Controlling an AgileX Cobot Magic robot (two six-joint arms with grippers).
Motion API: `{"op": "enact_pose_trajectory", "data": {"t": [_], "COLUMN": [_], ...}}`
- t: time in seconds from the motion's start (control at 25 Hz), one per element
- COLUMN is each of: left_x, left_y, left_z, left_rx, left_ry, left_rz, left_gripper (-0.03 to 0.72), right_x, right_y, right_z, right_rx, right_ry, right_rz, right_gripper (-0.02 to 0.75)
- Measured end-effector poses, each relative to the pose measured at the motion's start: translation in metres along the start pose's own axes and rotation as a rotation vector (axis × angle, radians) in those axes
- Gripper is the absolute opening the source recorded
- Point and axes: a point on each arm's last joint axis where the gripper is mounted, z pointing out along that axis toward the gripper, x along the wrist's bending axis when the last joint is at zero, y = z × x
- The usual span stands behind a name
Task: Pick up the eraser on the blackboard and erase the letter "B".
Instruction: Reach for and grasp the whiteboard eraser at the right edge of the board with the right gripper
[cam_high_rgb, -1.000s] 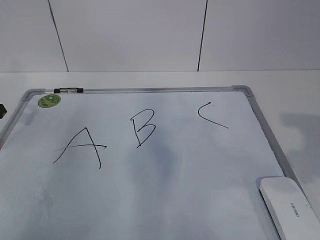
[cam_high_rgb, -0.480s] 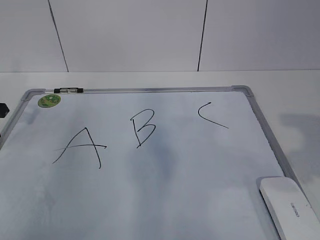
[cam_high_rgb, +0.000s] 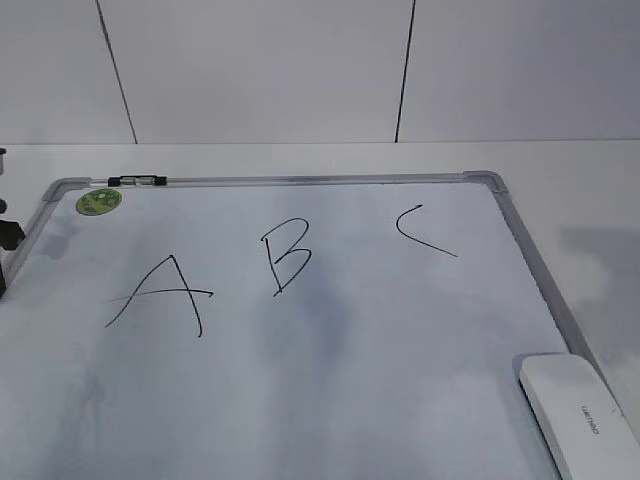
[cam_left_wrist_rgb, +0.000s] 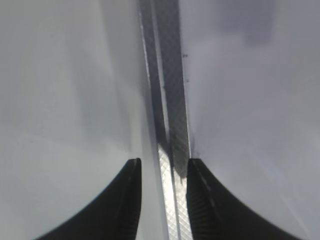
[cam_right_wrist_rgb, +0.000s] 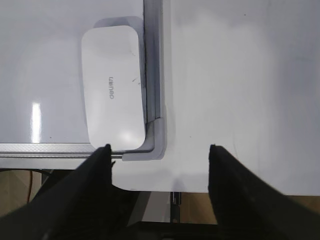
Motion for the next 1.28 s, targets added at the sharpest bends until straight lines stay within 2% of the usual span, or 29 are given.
{"op": "enact_pose_trajectory", "data": {"t": [0.44,0.48,0.52,0.6,0.64,0.72,0.88,1.08,1.16,1.28], "left_x": [0.0,0.0,0.0,0.0,0.0,0.0,0.0,0.0,0.0,0.0], "left_y": [0.001,0.001,0.001,0.001,0.001,0.001,0.001,0.002,0.002,0.002], "left_z": [0.007,0.007,0.007,0.007,0.007,0.006,0.007,0.007,0.007,0.007], "left_rx": [0.017,0.017,0.016,0.016,0.018,0.016,0.016,0.019,0.022,0.022], "left_ry": [-0.005,-0.005,-0.008,-0.008,-0.011,-0.011,-0.012,-0.013,-0.013,-0.014], "left_rz": [-0.003,-0.003,-0.006,-0.006,-0.007,-0.007,-0.018,-0.022,-0.022,-0.023], "left_gripper": [0.23,0.221,0.178,0.178,0.101,0.056,0.034,0.031,0.031,0.031], "right_x": [0.0,0.0,0.0,0.0,0.0,0.0,0.0,0.006,0.009,0.013], "right_y": [0.0,0.0,0.0,0.0,0.0,0.0,0.0,0.002,0.005,0.008], "right_z": [0.0,0.0,0.0,0.0,0.0,0.0,0.0,0.003,0.004,0.007], "right_rx": [0.0,0.0,0.0,0.0,0.0,0.0,0.0,0.018,0.031,0.054], "right_ry": [0.0,0.0,0.0,0.0,0.0,0.0,0.002,0.065,0.097,0.135], "right_rz": [0.0,0.0,0.0,0.0,0.0,0.001,0.001,0.033,0.068,0.093], "right_gripper": [0.496,0.496,0.496,0.496,0.496,0.496,0.496,0.496,0.517,0.613]}}
